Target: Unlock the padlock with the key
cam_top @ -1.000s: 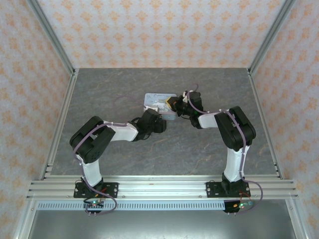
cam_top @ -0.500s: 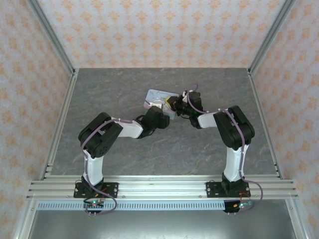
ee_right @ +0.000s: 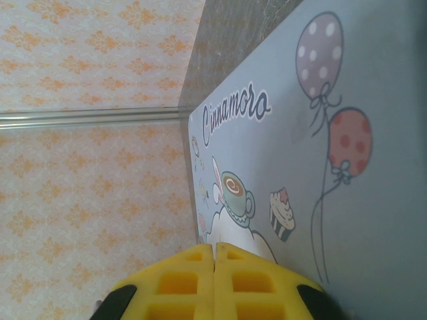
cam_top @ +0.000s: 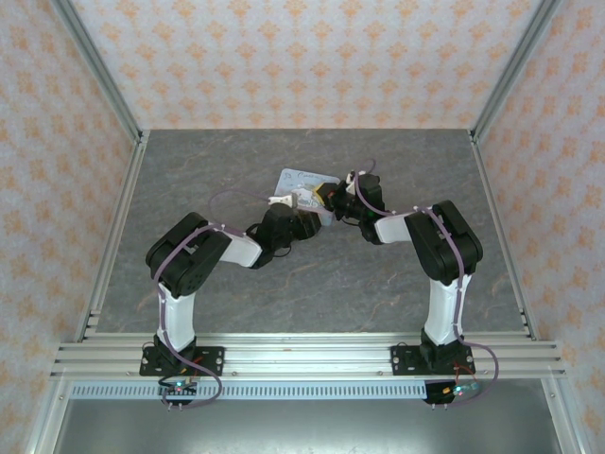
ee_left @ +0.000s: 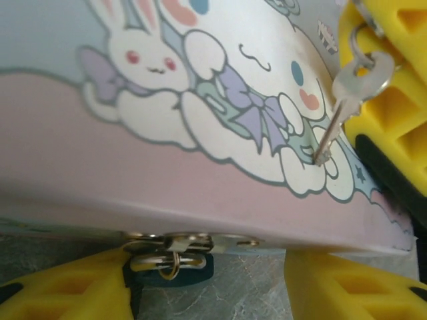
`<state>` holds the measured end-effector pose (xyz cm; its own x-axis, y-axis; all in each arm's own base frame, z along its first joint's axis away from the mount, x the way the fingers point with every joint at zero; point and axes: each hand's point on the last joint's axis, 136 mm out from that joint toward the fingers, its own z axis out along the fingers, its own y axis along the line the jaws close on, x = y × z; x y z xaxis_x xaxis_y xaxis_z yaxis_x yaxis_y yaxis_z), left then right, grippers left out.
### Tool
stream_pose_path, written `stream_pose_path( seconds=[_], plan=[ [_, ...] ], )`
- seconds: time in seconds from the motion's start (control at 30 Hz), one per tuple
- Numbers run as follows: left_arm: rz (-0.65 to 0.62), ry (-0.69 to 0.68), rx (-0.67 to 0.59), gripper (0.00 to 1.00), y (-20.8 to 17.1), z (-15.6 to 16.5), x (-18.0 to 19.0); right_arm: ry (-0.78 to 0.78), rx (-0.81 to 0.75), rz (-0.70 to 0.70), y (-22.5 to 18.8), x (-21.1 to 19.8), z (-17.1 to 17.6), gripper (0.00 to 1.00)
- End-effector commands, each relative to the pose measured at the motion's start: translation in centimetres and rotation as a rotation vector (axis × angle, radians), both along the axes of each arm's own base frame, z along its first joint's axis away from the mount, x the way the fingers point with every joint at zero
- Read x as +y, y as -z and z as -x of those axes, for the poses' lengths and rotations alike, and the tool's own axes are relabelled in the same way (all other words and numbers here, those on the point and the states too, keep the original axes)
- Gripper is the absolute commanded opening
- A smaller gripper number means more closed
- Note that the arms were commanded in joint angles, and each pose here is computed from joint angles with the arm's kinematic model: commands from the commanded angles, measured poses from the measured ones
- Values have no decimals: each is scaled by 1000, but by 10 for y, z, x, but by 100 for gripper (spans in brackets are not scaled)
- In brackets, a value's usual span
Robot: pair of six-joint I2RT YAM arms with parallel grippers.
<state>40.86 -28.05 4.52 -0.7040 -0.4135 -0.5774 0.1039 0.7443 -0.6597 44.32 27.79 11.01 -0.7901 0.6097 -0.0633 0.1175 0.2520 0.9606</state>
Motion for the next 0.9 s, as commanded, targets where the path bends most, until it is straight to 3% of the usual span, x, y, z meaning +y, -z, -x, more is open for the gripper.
stream_pose_path(
  seconds=[0.0,0.43,0.87],
  plan=[
    [133,-24,23,58,0,-2,-5,-8,43,25,19,1,6,0],
    [328,-54,-19,55,-27,1,-7,-4,47,20,22,0,7,0],
    [468,-164,5,54,-12,-6,-5,-1,57,19,28,0,7,0]
  ],
)
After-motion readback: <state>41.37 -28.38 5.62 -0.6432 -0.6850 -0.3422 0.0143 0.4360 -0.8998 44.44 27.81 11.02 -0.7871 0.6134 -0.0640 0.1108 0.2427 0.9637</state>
